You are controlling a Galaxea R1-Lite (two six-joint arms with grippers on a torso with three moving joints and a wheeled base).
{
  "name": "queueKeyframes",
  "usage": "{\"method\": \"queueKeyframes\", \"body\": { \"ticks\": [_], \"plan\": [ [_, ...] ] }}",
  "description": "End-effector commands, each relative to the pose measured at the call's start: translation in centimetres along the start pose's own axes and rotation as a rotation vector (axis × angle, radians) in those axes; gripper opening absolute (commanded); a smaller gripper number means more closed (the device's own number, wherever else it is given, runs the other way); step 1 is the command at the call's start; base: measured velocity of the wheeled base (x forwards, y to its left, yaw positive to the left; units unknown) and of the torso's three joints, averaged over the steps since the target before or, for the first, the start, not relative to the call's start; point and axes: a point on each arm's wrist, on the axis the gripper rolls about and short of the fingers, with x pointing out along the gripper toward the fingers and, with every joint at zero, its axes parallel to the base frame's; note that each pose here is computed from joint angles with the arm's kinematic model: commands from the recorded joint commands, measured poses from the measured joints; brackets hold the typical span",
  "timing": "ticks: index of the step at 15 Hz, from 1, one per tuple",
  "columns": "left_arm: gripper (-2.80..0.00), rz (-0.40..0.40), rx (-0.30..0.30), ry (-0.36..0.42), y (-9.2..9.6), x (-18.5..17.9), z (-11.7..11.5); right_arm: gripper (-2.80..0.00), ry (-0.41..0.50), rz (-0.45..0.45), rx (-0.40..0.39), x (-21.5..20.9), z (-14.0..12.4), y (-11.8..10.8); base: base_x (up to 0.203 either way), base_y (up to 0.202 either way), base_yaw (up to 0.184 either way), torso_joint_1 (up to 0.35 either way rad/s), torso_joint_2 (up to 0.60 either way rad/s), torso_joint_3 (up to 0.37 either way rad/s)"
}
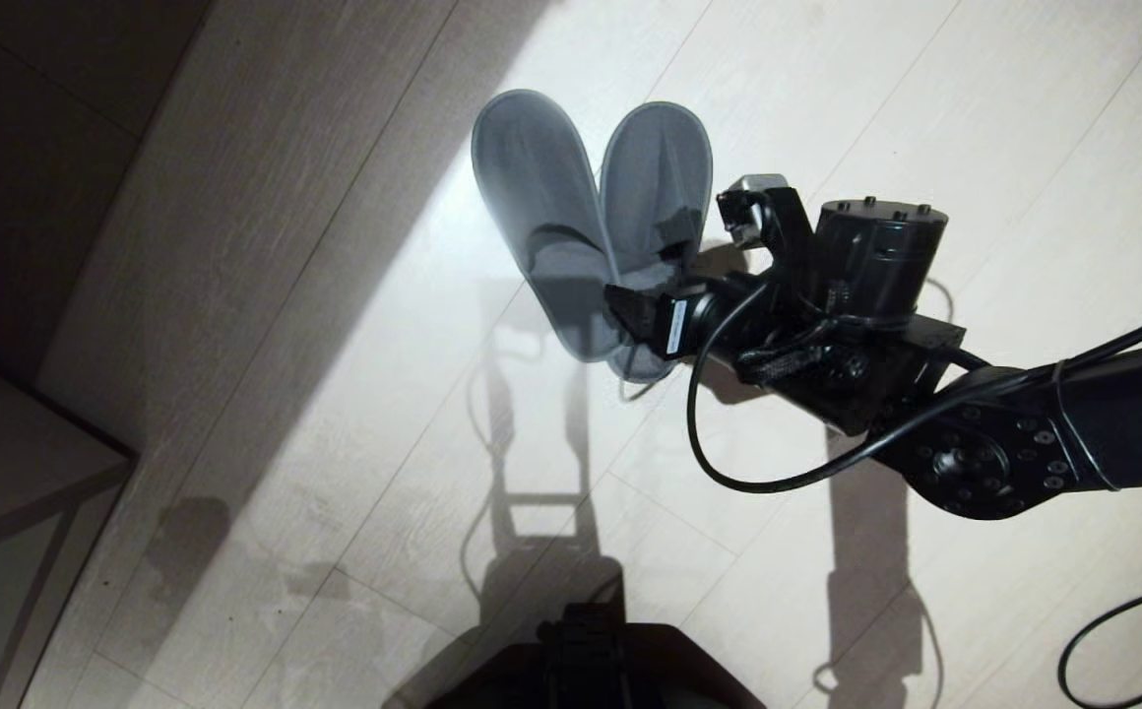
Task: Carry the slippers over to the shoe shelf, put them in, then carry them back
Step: Pick up the slippers on the floor
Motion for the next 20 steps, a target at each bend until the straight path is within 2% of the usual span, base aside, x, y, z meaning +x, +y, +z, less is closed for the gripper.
{"method": "queueKeyframes", "body": {
  "ticks": [1,5,8,9,10,14,17,20],
  "plan": [
    [-2.8,0.0,0.0,0.0,0.0,0.0,0.0,0.0,0.001,-0.058,0.0,0.1,-0.2,1.2,0.0,0.0,0.0,0.0,0.0,0.0],
    [-2.8,0.0,0.001,0.0,0.0,0.0,0.0,0.0,0.041,-0.185,-0.009,0.8,-1.9,3.1,0.0,0.0,0.0,0.0,0.0,0.0],
    [-2.8,0.0,0.002,0.0,0.0,0.0,0.0,0.0,0.006,-0.287,-0.014,1.7,-2.6,3.6,0.0,0.0,0.0,0.0,0.0,0.0],
    [-2.8,0.0,0.003,0.0,0.0,0.0,0.0,0.0,0.015,-0.303,-0.054,1.8,-2.9,3.7,0.0,0.0,0.0,0.0,0.0,0.0],
    [-2.8,0.0,0.003,0.0,0.0,0.0,0.0,0.0,0.021,-0.315,-0.109,2.0,-3.3,3.7,0.0,0.0,0.0,0.0,0.0,0.0],
    [-2.8,0.0,0.003,0.0,0.0,0.0,0.0,0.0,-0.088,-0.32,-0.259,3.5,-4.8,4.6,0.0,0.0,0.0,0.0,0.0,0.0],
    [-2.8,0.0,0.001,0.0,0.0,0.0,0.0,0.0,-0.119,-0.303,-0.29,3.8,-4.3,4.7,0.0,0.0,0.0,0.0,0.0,0.0],
    [-2.8,0.0,0.001,0.0,0.0,0.0,0.0,0.0,-0.162,-0.313,-0.295,4.5,-3.9,3.8,0.0,0.0,0.0,0.0,0.0,0.0]
  ]
}}
